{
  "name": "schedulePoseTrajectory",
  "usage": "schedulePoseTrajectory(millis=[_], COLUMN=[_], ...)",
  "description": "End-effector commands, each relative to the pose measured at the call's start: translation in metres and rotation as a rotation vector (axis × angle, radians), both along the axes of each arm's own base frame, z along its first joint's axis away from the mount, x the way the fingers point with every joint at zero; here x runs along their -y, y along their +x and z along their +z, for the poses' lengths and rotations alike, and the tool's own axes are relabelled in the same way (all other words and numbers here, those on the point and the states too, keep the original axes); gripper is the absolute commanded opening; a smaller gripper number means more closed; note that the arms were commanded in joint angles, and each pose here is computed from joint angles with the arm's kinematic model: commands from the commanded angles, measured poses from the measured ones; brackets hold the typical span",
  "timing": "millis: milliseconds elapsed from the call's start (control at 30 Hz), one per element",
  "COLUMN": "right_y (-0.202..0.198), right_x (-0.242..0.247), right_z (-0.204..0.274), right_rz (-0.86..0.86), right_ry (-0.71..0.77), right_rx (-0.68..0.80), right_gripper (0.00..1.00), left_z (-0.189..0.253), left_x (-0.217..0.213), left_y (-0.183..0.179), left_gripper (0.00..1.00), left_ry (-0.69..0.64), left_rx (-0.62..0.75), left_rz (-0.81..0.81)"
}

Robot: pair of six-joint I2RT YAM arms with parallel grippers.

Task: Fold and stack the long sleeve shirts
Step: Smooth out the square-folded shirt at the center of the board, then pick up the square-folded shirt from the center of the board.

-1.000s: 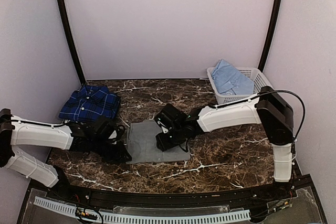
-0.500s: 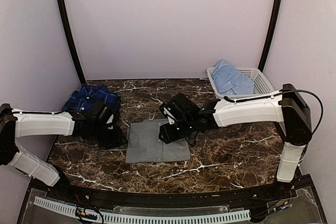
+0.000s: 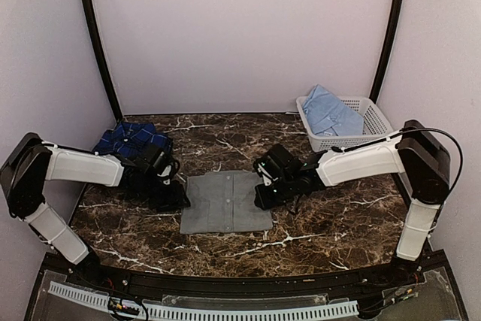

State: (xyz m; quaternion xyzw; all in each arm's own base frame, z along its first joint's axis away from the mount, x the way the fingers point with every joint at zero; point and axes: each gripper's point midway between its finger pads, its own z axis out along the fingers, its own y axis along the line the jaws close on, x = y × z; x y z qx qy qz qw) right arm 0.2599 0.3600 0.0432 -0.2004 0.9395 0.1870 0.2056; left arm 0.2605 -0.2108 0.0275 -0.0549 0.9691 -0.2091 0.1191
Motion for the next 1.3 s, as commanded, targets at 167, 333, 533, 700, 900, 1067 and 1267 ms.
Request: schedulePoseTrajectory(millis=[167, 333, 533, 700, 900, 1067, 1267], right_y=[-0.004, -0.004, -0.001, 0.001, 0.006, 0.010, 0.017], right_x=[0.010, 0.010, 0.006, 0.004, 0.003, -0.008, -0.023], right_z=[-0.013, -0.010, -0.003, 0.008, 0.041, 0.054, 0.041], right_rz=[-0.018, -0.021, -0.021, -0.023, -0.033, -0.021, -0.011], right_ry=[0.003, 0.016, 0.033, 0.046, 0.082, 0.122, 0.117], right_rx=[-0.010, -0.007, 0.004, 0.017, 0.067, 0.077, 0.058], right_gripper=[0.22, 0.22, 0.23, 0.25, 0.26, 0.26, 0.19], left_z=[-0.015, -0.027, -0.022, 0.005, 0.048, 0.085, 0.121], left_x=[0.010, 0.009, 0.021, 0.023, 0.013, 0.004, -0.006], left_y=[0.001, -0.006, -0.007, 0.001, 0.003, 0.001, 0.004], left_gripper=[0.50, 0.45, 0.18, 0.00, 0.00, 0.00, 0.00], left_ry=[-0.025, -0.016, -0.082, -0.090, -0.053, -0.025, 0.002], left_rx=[-0.055, -0.107, -0.115, -0.062, 0.007, 0.055, 0.110], left_rz=[-0.035, -0.027, -0.032, -0.043, -0.084, -0.140, -0.166])
